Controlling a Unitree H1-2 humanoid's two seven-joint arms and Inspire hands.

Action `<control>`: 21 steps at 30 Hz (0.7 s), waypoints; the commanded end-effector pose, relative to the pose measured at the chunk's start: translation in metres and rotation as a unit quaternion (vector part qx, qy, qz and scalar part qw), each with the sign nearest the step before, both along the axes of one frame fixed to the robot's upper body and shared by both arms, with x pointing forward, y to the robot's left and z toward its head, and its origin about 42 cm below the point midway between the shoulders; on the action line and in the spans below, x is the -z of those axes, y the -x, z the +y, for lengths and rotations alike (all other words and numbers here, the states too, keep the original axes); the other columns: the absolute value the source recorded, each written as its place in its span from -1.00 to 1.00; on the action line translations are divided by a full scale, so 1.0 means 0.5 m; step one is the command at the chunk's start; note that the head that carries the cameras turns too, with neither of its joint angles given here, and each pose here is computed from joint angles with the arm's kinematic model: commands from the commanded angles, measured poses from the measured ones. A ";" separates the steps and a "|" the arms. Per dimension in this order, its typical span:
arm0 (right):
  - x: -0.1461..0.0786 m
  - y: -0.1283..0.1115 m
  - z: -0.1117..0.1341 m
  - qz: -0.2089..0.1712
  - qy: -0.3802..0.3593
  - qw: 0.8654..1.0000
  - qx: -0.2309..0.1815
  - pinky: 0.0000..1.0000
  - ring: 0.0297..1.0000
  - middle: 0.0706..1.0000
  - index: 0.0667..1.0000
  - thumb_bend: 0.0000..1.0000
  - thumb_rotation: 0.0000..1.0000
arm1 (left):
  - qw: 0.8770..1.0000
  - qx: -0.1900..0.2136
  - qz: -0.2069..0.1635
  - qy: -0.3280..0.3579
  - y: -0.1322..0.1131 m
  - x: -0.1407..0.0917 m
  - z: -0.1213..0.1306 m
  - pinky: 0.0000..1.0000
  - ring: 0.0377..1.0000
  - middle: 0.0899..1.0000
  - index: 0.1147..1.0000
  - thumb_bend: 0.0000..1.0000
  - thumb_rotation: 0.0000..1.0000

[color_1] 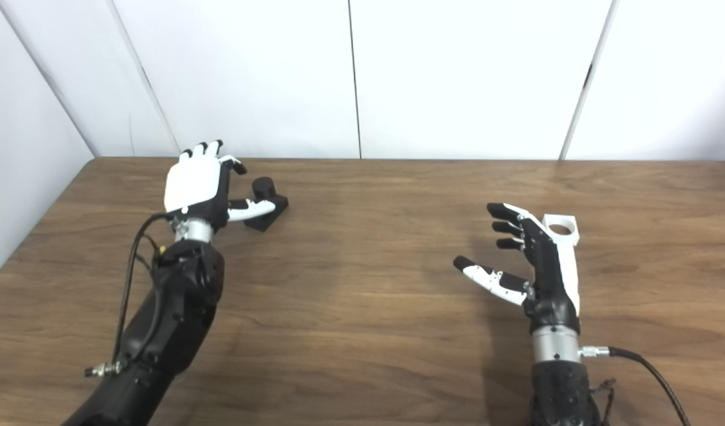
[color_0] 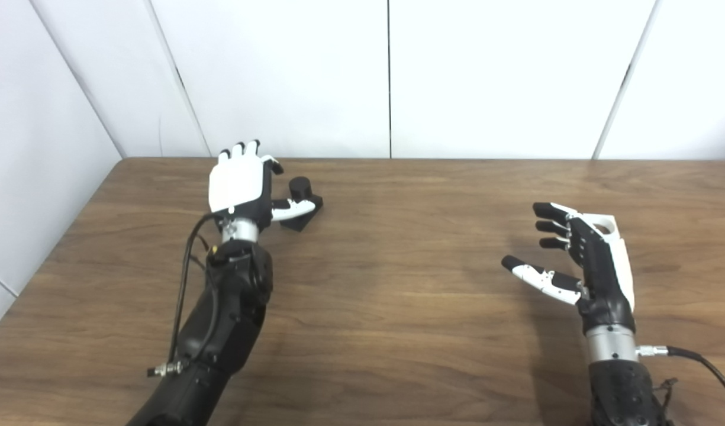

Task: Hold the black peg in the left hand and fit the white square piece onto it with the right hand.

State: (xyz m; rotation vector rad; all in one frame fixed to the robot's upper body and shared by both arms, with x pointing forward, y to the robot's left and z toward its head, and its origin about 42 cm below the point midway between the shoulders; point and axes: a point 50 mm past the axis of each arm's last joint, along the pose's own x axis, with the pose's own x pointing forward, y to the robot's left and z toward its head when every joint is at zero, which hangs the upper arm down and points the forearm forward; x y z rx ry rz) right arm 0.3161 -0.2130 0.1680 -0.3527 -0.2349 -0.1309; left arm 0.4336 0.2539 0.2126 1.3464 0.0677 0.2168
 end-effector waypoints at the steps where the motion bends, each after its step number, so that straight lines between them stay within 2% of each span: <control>1: -0.037 -0.007 0.011 -0.046 -0.005 0.999 -0.007 0.31 0.49 0.51 0.42 0.34 -0.89 | 0.998 0.001 -0.051 -0.029 -0.036 -0.128 0.009 0.94 1.00 0.93 0.25 0.95 0.01; 5: -0.034 -0.008 0.016 -0.042 -0.006 0.999 -0.008 0.33 0.51 0.52 0.42 0.34 -0.89 | 0.998 -0.001 -0.035 -0.048 -0.056 -0.173 0.015 0.94 1.00 0.93 0.25 0.99 -0.01; 10: -0.035 -0.009 0.017 -0.043 0.001 0.999 -0.005 0.34 0.51 0.52 0.43 0.33 -0.86 | 0.997 0.002 0.003 -0.073 -0.071 -0.201 0.028 1.00 1.00 0.97 0.28 0.95 0.04; 11: -0.036 -0.010 0.016 -0.044 0.001 0.999 -0.003 0.33 0.49 0.51 0.43 0.34 -0.86 | 0.997 0.002 0.014 -0.076 -0.074 -0.205 0.031 1.00 1.00 0.92 0.20 0.94 -0.02; 14: -0.037 -0.012 0.015 -0.048 -0.001 0.999 -0.002 0.32 0.48 0.51 0.42 0.34 -0.88 | 0.996 -0.004 0.042 -0.077 -0.082 -0.210 0.037 1.00 0.99 0.87 0.09 0.90 -0.12; 19: -0.038 -0.013 0.014 -0.050 -0.002 0.999 -0.002 0.28 0.46 0.51 0.42 0.34 -0.91 | 0.992 -0.007 0.078 -0.094 -0.082 -0.206 0.041 0.99 0.90 0.73 0.05 0.86 -0.19; 21: -0.039 -0.013 0.013 -0.050 -0.002 0.999 0.000 0.27 0.46 0.51 0.42 0.34 -0.90 | 0.990 -0.009 0.091 -0.107 -0.083 -0.200 0.041 0.92 0.85 0.67 0.05 0.87 -0.19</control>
